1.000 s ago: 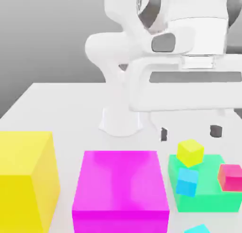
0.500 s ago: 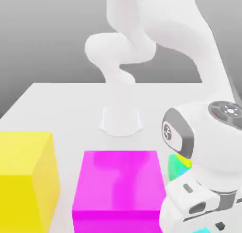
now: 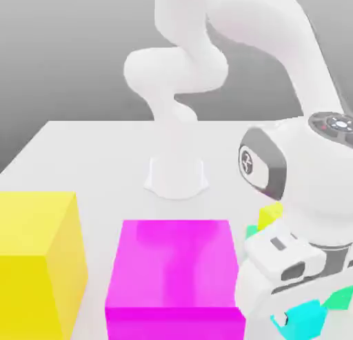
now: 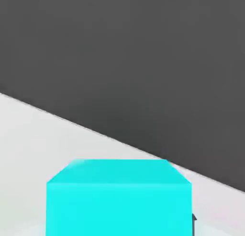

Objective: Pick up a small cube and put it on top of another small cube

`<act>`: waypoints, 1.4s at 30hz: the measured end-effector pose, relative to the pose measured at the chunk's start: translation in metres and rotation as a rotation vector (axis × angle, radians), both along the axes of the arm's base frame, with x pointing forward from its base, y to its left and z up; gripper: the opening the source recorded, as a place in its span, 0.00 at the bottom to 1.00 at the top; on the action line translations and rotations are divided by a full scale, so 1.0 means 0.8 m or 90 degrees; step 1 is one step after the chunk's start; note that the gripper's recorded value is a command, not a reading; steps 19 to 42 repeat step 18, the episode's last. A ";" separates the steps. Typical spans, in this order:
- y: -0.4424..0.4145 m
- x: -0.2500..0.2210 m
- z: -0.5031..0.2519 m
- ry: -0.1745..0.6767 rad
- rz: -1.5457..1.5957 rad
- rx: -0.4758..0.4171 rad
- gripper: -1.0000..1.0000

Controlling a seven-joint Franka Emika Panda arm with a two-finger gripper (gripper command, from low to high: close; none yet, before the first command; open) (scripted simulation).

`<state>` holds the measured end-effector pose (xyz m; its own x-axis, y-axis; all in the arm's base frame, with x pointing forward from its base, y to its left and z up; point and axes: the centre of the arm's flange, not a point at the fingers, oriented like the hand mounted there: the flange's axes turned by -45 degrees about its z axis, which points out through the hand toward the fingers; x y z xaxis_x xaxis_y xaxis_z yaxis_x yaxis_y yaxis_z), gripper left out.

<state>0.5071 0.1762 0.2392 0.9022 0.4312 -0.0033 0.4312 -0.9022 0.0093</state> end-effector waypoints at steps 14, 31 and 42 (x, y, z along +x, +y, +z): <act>-0.010 -0.112 0.029 0.002 0.130 0.006 0.00; -0.010 -0.113 0.017 0.002 0.130 0.006 1.00; -0.010 -0.113 0.017 0.002 0.130 0.006 1.00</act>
